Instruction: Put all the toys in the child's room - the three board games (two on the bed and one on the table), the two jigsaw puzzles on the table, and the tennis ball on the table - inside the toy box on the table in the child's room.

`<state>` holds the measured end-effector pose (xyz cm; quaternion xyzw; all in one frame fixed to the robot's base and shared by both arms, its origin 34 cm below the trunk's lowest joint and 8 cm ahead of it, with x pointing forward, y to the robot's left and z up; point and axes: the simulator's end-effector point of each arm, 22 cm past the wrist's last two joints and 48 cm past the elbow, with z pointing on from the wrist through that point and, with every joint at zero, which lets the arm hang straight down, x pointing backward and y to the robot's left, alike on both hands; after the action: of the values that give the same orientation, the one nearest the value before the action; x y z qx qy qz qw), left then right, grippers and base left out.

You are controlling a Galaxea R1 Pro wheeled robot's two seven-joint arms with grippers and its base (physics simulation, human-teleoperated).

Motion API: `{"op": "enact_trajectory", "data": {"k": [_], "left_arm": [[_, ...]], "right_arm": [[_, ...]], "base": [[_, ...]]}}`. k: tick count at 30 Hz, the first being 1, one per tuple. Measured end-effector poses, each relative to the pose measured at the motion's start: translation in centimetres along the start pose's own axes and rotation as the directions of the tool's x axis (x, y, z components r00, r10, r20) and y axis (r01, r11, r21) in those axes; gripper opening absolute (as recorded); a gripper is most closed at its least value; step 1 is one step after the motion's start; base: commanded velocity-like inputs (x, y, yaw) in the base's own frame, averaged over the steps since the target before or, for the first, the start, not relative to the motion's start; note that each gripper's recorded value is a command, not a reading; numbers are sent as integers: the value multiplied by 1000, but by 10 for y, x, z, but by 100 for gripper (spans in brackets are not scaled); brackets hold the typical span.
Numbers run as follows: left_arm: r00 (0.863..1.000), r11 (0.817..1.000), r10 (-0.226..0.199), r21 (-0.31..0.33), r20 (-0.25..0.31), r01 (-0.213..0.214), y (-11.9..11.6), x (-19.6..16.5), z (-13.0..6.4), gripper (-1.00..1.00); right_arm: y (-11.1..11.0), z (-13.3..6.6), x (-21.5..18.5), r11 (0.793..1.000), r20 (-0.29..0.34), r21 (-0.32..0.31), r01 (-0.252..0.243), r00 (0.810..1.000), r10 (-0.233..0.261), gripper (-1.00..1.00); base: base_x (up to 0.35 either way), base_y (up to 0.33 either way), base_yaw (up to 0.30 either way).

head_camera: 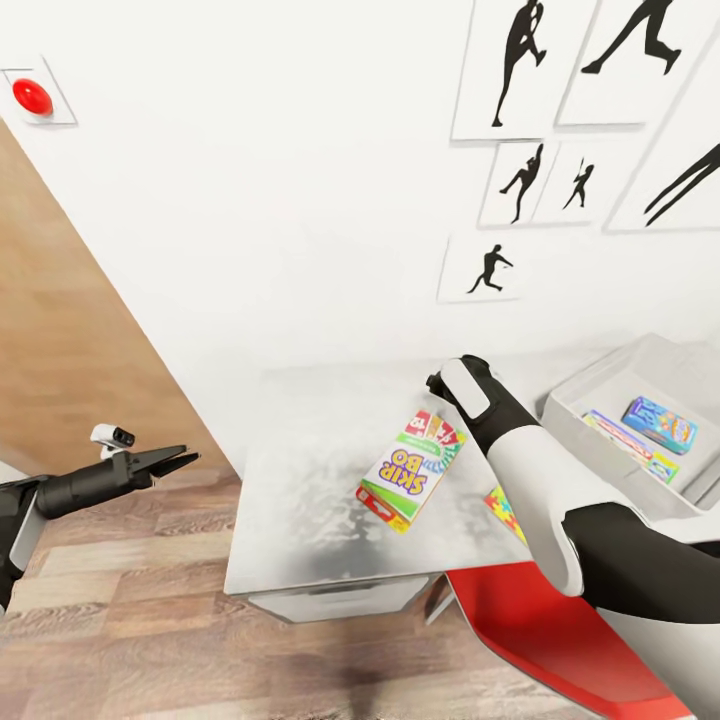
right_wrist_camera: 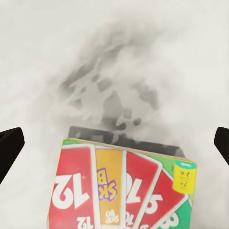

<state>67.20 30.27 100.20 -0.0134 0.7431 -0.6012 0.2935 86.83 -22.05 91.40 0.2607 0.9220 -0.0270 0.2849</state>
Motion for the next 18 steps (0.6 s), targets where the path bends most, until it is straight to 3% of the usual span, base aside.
{"op": "enact_trajectory", "data": {"k": [6,18], "left_arm": [[999,998,38,-39,-21,-38,-1,-4,-16,100],[1000,999,27,-33,-13,-28,3,-3,-19,100]], "right_arm": [[-1,6,5,1000,-9,4,2,1000,-2,100],[-2,16,13,1000,-23,12,6,1000,-5,100]], "base": [[0,0,0],[0,0,0]]}}
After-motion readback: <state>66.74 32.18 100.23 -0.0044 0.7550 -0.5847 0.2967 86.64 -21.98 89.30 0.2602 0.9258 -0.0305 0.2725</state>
